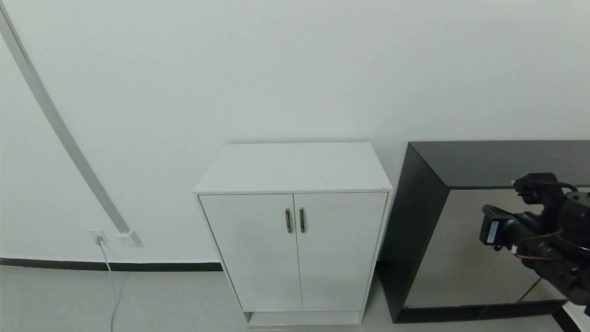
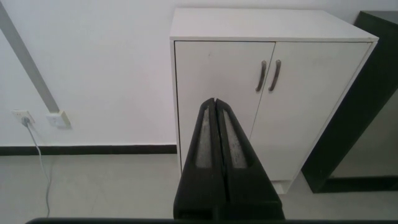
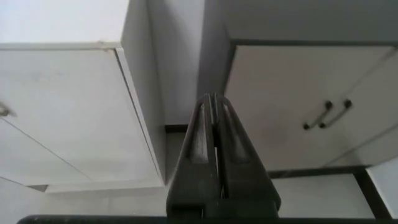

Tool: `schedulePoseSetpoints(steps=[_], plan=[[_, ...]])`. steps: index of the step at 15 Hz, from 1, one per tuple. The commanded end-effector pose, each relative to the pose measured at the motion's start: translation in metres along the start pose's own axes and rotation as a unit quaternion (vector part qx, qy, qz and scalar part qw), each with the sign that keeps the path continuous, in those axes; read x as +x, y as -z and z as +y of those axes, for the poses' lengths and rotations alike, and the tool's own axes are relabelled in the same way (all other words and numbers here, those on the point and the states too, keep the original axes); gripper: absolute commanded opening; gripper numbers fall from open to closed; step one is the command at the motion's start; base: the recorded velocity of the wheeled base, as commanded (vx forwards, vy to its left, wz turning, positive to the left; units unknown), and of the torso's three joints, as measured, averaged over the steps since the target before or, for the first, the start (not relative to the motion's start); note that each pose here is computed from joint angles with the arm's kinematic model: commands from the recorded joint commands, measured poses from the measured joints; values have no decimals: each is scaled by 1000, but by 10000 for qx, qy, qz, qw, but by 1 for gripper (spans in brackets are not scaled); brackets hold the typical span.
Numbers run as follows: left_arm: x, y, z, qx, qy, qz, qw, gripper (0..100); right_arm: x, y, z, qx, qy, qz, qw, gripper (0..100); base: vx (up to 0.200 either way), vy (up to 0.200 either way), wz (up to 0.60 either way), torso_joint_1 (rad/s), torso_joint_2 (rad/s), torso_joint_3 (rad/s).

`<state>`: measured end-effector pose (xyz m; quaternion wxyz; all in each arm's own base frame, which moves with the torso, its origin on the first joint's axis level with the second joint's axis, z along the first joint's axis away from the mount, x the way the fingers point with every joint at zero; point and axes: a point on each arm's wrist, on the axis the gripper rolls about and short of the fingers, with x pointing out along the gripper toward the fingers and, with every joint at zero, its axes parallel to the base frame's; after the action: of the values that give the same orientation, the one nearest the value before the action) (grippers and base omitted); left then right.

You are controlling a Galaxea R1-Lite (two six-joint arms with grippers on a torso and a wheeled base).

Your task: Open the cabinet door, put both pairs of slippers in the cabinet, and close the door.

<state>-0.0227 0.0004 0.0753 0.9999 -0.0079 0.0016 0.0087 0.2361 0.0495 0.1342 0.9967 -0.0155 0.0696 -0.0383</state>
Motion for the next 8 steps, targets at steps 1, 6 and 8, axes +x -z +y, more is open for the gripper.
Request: schedulePoseSetpoints(steps=[1, 6, 8], plan=[[0, 0, 0, -6, 3, -2, 10000, 0, -37, -2, -19, 73, 146, -167, 9997, 0, 0, 0, 0, 0, 0, 0], [0, 0, 0, 2, 3, -2, 10000, 0, -81, 8, -42, 98, 396, -97, 9991, 0, 0, 0, 0, 0, 0, 0], [0, 0, 0, 10, 3, -2, 10000, 0, -102, 9, -47, 110, 380, -89, 9992, 0, 0, 0, 0, 0, 0, 0]])
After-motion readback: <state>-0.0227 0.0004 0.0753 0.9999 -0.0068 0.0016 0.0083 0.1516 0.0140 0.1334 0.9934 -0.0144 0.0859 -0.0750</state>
